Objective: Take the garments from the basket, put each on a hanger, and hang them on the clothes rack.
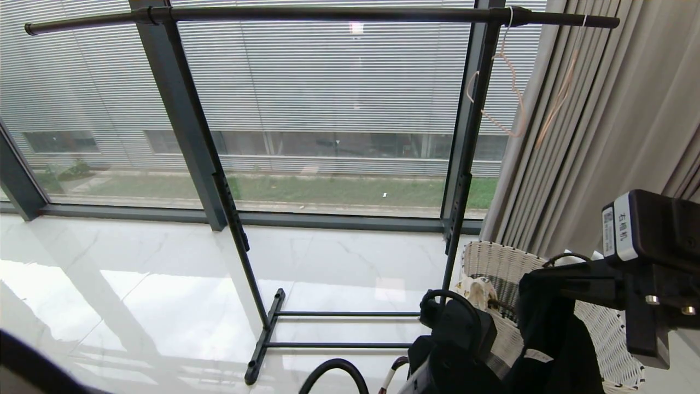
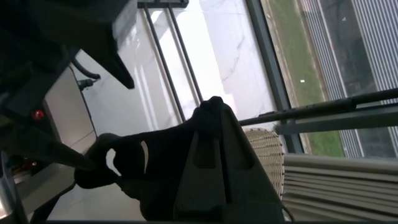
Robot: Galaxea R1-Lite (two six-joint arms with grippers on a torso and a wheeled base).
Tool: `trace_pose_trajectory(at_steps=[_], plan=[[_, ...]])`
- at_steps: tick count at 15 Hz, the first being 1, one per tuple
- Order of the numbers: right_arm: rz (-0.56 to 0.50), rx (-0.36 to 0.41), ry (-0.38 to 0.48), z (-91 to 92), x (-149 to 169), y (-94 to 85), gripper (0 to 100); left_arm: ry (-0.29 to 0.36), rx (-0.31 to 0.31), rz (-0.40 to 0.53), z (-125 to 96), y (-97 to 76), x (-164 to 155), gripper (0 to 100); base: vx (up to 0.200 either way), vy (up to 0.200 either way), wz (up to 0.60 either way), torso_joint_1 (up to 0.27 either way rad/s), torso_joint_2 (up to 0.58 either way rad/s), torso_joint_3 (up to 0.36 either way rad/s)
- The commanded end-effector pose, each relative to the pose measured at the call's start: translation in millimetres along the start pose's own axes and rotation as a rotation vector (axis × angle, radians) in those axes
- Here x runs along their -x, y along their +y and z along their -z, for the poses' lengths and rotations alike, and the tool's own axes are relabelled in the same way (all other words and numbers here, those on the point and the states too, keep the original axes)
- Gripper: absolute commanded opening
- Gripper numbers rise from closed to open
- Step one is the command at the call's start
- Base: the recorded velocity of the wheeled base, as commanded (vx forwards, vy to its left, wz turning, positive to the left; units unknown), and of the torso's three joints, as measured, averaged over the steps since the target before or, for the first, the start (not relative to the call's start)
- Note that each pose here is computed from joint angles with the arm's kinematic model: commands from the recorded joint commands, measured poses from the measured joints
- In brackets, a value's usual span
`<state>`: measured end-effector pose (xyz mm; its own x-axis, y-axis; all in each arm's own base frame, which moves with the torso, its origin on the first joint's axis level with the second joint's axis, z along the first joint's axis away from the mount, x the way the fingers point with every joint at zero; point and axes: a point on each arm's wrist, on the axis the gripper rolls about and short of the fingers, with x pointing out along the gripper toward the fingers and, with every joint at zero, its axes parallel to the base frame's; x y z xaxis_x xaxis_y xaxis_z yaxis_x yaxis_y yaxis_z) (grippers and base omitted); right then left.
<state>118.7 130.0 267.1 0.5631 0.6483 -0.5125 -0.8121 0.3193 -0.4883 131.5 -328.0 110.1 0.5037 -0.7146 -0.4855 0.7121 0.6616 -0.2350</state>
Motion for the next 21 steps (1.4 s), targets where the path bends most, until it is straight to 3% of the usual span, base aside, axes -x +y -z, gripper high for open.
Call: trace_pose_trajectory(at_steps=[1, 6, 11, 12, 17, 19, 21], plan=[[0.003, 0.003, -0.015, -0.7, 4.4, 1.1, 0, 0.036, -0.004, -0.025, 16.1, 5.3, -25.5, 100, 0.0, 0.0, 0.0, 0.0, 0.0, 0.0], [-0.063, 0.02, -0.064, -9.8, 6.3, 14.6, 0, 0.028, 0.006, -0.042, 15.7, 9.3, -44.6, 100, 0.0, 0.0, 0.0, 0.0, 0.0, 0.0], [-0.059, 0.021, -0.075, -10.4, 9.5, 14.8, 0, 0.017, 0.019, -0.056, 14.0, 16.5, -46.4, 100, 0.0, 0.0, 0.0, 0.0, 0.0, 0.0], [-0.058, 0.021, -0.077, -10.7, 10.2, 14.6, 0, 0.005, 0.023, -0.054, 12.7, 17.3, -46.5, 0, 0.0, 0.0, 0.0, 0.0, 0.0, 0.0], [-0.058, 0.02, -0.074, -10.1, 9.9, 14.6, 0, -0.019, 0.028, -0.062, 20.8, 22.6, -43.1, 0, 0.0, 0.0, 0.0, 0.0, 0.0, 0.0], [-0.058, 0.015, -0.072, -9.7, 9.7, 14.6, 0, -0.024, 0.026, -0.103, 24.6, 25.0, -42.8, 0, 0.0, 0.0, 0.0, 0.0, 0.0, 0.0], [-0.064, -0.044, -0.052, -6.8, 6.9, 16.3, 0, -0.048, 0.028, -0.201, 31.8, 33.9, -44.2, 0, 0.0, 0.0, 0.0, 0.0, 0.0, 0.0]])
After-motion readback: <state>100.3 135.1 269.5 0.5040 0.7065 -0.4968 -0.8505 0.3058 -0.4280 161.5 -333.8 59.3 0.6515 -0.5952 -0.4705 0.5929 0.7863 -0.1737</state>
